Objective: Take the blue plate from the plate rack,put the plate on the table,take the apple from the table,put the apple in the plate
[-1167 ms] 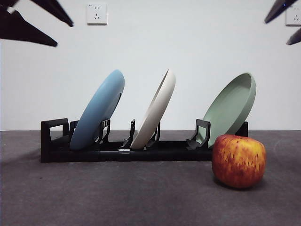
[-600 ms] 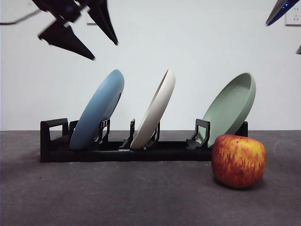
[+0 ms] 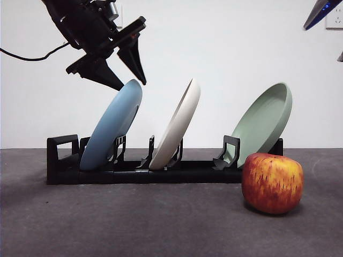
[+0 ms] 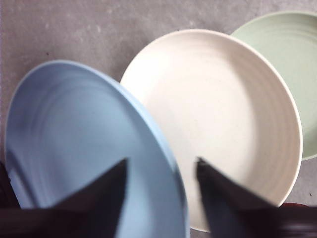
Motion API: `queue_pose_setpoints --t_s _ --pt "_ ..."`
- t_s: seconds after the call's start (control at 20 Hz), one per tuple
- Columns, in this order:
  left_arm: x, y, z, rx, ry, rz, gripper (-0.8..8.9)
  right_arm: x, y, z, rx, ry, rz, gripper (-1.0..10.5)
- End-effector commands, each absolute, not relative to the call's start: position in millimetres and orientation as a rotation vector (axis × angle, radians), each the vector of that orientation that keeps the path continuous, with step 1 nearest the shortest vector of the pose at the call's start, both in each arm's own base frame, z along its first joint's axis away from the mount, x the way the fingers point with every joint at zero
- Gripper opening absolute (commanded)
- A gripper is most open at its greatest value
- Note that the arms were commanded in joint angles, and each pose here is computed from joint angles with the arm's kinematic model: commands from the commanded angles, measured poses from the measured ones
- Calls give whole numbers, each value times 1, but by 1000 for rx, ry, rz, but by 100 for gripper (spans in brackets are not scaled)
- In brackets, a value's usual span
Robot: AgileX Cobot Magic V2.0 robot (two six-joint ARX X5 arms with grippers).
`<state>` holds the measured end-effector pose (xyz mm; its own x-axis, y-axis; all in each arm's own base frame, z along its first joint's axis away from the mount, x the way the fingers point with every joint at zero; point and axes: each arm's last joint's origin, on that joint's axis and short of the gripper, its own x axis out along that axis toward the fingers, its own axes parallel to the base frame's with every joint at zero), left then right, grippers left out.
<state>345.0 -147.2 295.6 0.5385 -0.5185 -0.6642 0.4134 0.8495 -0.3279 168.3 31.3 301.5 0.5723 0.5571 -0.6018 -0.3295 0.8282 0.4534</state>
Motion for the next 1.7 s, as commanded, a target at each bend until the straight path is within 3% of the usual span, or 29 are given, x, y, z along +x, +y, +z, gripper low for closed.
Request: queue_pose_setpoints --t_s 0.05,0.3,0.5,0.75,1.0,1.3,1.55,1.7 --pt "345 -149 295 -128 836 -577 -8 168 31 303 297 799 531 347" --pt "339 -150 306 -151 836 -659 -8 168 31 303 296 799 531 347" --pt "319 -150 349 -79 793 -706 -8 169 31 303 286 796 532 347" --pt "251 -143 414 88 668 -833 -8 169 31 303 285 795 530 347" --pt "165 -124 443 222 678 -875 -8 169 29 302 257 793 459 347" --pt "119 -141 422 408 787 -839 -8 169 29 302 257 793 456 347" --pt "109 -173 363 490 864 -764 -8 170 29 302 256 793 455 347" --pt "108 -189 318 495 874 -781 -8 169 29 302 257 793 455 347"
